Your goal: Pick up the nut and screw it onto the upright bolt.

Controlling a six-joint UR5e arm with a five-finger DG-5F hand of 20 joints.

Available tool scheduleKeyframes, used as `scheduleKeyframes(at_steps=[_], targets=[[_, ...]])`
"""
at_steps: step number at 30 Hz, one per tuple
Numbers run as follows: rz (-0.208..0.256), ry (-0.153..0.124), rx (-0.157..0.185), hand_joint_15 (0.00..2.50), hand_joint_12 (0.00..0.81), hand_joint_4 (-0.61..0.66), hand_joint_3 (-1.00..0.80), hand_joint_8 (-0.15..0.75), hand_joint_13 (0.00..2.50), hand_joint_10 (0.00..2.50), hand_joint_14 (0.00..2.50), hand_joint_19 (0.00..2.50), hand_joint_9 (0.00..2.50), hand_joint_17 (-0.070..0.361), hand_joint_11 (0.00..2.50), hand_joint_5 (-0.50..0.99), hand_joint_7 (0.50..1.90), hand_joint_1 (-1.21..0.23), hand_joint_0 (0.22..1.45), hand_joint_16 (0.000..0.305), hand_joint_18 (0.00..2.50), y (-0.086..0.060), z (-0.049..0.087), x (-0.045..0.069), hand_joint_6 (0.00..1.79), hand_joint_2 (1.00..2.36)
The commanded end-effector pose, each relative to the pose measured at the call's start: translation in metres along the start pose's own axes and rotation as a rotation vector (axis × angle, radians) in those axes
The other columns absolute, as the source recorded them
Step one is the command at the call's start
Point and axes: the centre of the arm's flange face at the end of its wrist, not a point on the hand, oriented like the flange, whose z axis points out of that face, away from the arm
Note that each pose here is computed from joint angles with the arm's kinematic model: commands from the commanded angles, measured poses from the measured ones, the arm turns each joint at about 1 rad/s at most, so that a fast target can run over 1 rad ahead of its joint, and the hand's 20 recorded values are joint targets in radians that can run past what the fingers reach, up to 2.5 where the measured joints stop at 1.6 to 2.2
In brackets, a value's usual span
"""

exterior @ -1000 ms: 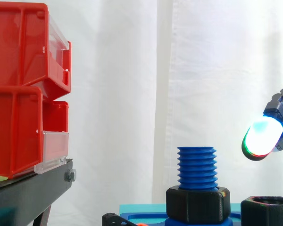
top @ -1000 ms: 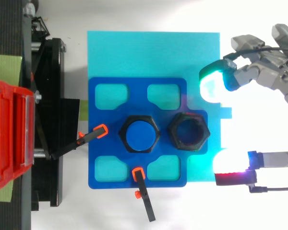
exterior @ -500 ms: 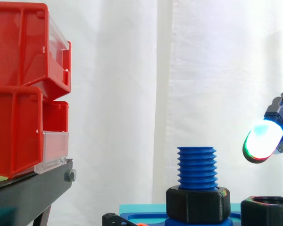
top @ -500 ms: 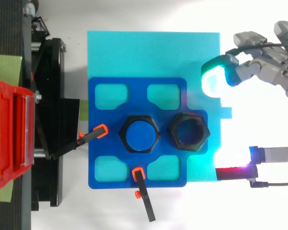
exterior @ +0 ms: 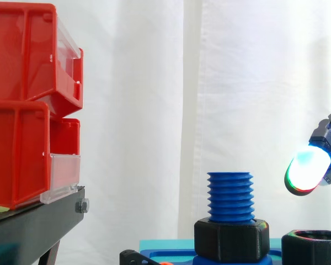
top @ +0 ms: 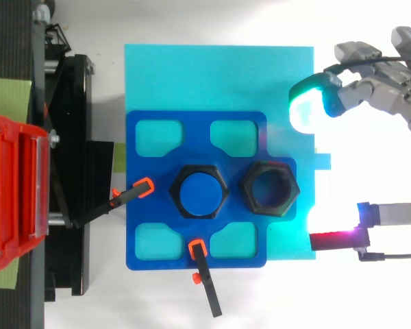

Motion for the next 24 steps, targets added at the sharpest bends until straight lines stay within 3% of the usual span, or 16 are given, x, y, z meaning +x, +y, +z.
scheduleKeyframes(at_steps=[1,12,16,24], targets=[[0.01,-0.001,0.002,0.0,0.379,0.28,-0.5,0.314,0.18,0.0,0.0,0.0,0.26,0.107,0.0,-0.25,0.83,-0.78,0.45,0.048,0.0,-0.0005,0.0,-0.0009,0.5,1.0],[0.009,0.006,0.001,0.0,0.38,0.28,-0.5,0.313,0.18,0.0,0.0,0.0,0.26,0.108,0.0,-0.25,0.83,-0.78,0.45,0.048,0.01,-0.0013,-0.0003,0.0,0.5,1.0],[0.007,0.007,0.0,0.0,0.411,0.27,-0.5,0.327,0.16,0.0,0.0,0.0,0.25,0.122,0.0,-0.26,0.81,-0.83,0.39,0.054,0.0,-0.0003,-0.0015,0.0008,0.5,1.0],[0.004,0.009,-0.004,0.0,0.42,0.22,-0.5,0.297,0.0,0.0,0.0,0.0,0.0,0.134,0.0,-0.3,0.74,-0.82,0.34,0.059,0.0,0.0023,-0.0043,0.0029,0.5,1.0]])
